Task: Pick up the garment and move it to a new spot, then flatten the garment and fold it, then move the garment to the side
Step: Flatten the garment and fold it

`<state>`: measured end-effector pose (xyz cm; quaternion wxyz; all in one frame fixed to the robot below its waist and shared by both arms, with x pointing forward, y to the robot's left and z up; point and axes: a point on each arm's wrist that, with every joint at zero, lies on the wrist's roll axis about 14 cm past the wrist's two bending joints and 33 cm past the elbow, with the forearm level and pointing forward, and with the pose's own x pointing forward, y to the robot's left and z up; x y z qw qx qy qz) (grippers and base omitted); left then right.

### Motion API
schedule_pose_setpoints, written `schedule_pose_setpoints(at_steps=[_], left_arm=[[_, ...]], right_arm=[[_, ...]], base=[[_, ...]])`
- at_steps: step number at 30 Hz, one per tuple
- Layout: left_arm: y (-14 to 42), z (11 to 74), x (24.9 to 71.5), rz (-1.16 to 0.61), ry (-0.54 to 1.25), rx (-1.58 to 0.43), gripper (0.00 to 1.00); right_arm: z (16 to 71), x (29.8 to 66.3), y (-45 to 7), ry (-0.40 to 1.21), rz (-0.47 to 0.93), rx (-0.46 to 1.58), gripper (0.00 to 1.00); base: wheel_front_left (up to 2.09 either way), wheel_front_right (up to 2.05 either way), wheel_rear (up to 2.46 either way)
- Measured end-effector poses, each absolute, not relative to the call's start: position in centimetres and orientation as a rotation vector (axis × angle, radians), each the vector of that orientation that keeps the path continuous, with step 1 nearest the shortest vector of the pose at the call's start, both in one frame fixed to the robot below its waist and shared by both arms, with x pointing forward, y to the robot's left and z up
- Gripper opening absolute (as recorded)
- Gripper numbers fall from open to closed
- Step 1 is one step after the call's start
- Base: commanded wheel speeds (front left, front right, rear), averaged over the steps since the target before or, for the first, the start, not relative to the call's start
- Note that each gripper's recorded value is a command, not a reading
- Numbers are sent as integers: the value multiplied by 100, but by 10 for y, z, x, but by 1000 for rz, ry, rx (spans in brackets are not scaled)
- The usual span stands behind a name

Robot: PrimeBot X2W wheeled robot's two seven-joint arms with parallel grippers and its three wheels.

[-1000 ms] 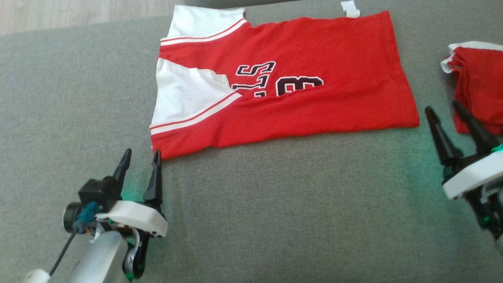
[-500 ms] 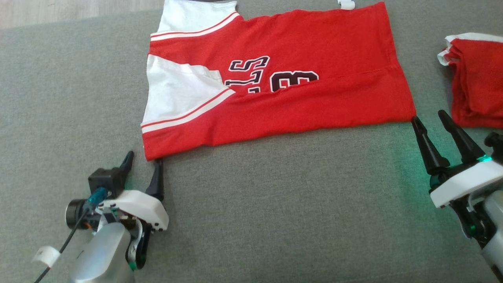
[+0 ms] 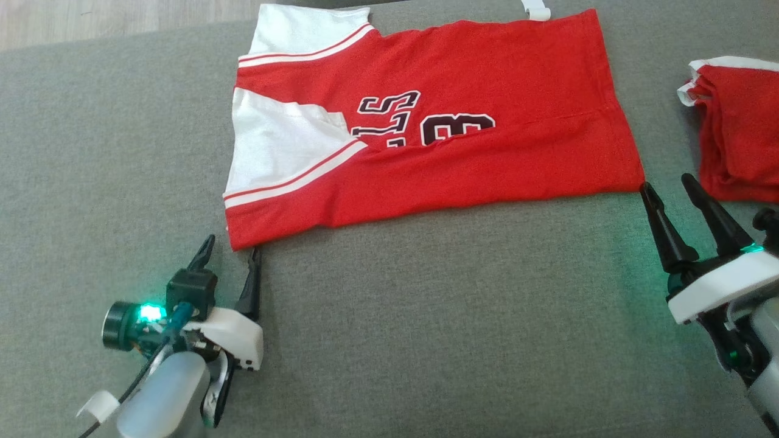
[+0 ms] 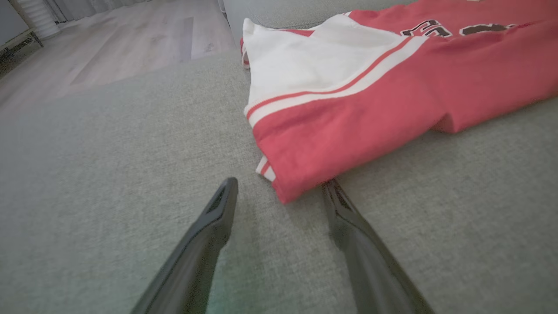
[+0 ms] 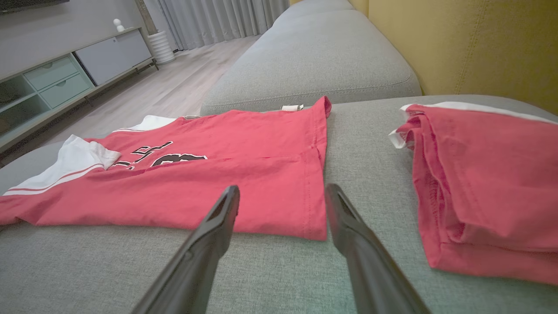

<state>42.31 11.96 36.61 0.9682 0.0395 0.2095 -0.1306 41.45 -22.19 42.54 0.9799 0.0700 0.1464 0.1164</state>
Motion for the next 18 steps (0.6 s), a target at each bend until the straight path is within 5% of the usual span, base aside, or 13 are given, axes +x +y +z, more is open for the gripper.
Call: schedule_pose_setpoints(at_steps=[18], left_arm=[[136,405,423,-179,310,44,100]], right_arm=[[431,410,-222,283,233,146,100]], base=[[0,0,0]])
